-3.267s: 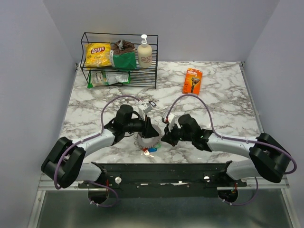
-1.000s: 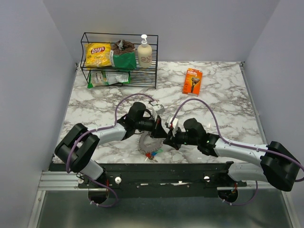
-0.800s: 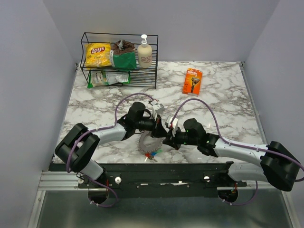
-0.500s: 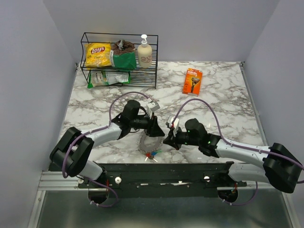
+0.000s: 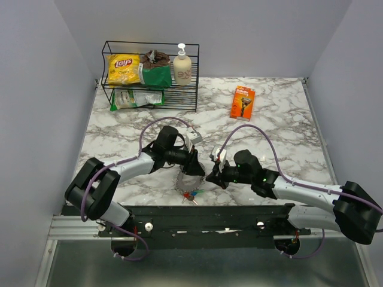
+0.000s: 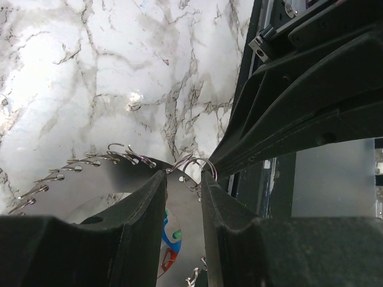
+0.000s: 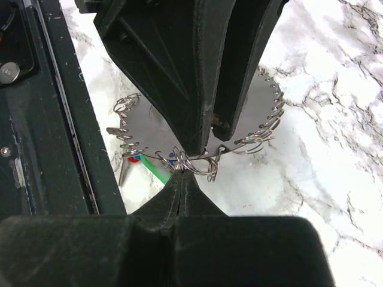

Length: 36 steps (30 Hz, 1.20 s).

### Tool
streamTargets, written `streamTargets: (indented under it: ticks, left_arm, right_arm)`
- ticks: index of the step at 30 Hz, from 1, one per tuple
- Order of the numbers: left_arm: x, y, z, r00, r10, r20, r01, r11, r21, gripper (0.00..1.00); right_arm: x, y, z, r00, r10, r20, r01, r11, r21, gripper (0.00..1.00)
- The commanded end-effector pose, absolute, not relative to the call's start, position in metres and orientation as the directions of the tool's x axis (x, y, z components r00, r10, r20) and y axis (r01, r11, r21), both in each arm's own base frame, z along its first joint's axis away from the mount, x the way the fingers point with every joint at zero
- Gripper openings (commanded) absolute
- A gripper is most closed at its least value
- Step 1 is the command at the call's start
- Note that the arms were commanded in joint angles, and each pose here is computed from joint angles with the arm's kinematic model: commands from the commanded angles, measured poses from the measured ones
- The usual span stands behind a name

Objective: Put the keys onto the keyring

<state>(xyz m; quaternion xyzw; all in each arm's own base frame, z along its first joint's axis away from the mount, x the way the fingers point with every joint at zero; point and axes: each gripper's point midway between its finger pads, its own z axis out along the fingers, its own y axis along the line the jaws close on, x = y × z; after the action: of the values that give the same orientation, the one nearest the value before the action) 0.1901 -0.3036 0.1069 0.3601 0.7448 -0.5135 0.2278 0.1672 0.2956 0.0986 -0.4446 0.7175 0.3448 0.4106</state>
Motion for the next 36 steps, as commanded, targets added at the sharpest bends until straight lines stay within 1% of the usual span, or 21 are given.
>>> streamTargets:
  ticks: [1,5,6,8,11,15,22,24,25,27,28,31,36]
  left_arm:
    - [0.182,-0.308,0.116,-0.608,0.32,-0.726,0.788,0.137,-0.6,0.4]
    - [0.181,-0.31,0.123,-0.6,0.307,-0.739,0.794,0.113,-0.598,0.42]
    - [0.181,-0.31,0.124,-0.597,0.303,-0.743,0.796,0.11,-0.595,0.44]
    - [0.181,-0.31,0.126,-0.589,0.297,-0.751,0.802,0.106,-0.588,0.46]
    - [0.178,-0.311,0.128,-0.592,0.3,-0.748,0.798,0.088,-0.596,0.46]
    - [0.174,-0.313,0.124,-0.606,0.321,-0.728,0.781,0.069,-0.62,0.39]
    - [0.165,-0.319,0.114,-0.609,0.376,-0.699,0.769,0.063,-0.636,0.37]
    - [0.165,-0.32,0.114,-0.604,0.379,-0.701,0.772,0.06,-0.632,0.33]
    - [0.168,-0.321,0.114,-0.603,0.377,-0.703,0.776,0.071,-0.627,0.24]
    - [0.171,-0.321,0.115,-0.599,0.373,-0.709,0.782,0.08,-0.618,0.15]
    - [0.171,-0.321,0.115,-0.6,0.373,-0.708,0.782,0.085,-0.617,0.09]
    - [0.173,-0.322,0.114,-0.603,0.38,-0.702,0.779,0.091,-0.62,0.0]
    - [0.176,-0.322,0.11,-0.607,0.374,-0.701,0.78,0.114,-0.615,0.0]
  right_arm:
    - [0.166,0.295,0.098,-0.268,-0.355,-0.896,-0.921,0.367,0.13,0.01]
    - [0.165,0.296,0.098,-0.269,-0.356,-0.895,-0.921,0.366,0.131,0.01]
    - [0.165,0.296,0.098,-0.271,-0.355,-0.895,-0.921,0.367,0.133,0.01]
    - [0.165,0.296,0.098,-0.27,-0.357,-0.894,-0.922,0.364,0.133,0.01]
    - [0.165,0.296,0.097,-0.273,-0.359,-0.893,-0.92,0.367,0.134,0.01]
    - [0.166,0.296,0.097,-0.275,-0.359,-0.892,-0.919,0.369,0.135,0.01]
    - [0.166,0.296,0.097,-0.275,-0.359,-0.892,-0.919,0.371,0.135,0.01]
    - [0.166,0.296,0.097,-0.277,-0.359,-0.892,-0.919,0.371,0.136,0.01]
    - [0.166,0.296,0.097,-0.275,-0.358,-0.892,-0.919,0.37,0.135,0.01]
    - [0.166,0.296,0.097,-0.277,-0.359,-0.892,-0.919,0.37,0.137,0.01]
    - [0.166,0.296,0.097,-0.278,-0.358,-0.891,-0.919,0.37,0.138,0.01]
    - [0.166,0.295,0.097,-0.277,-0.357,-0.892,-0.917,0.374,0.136,0.01]
    - [0.165,0.295,0.099,-0.274,-0.354,-0.894,-0.92,0.368,0.136,0.01]
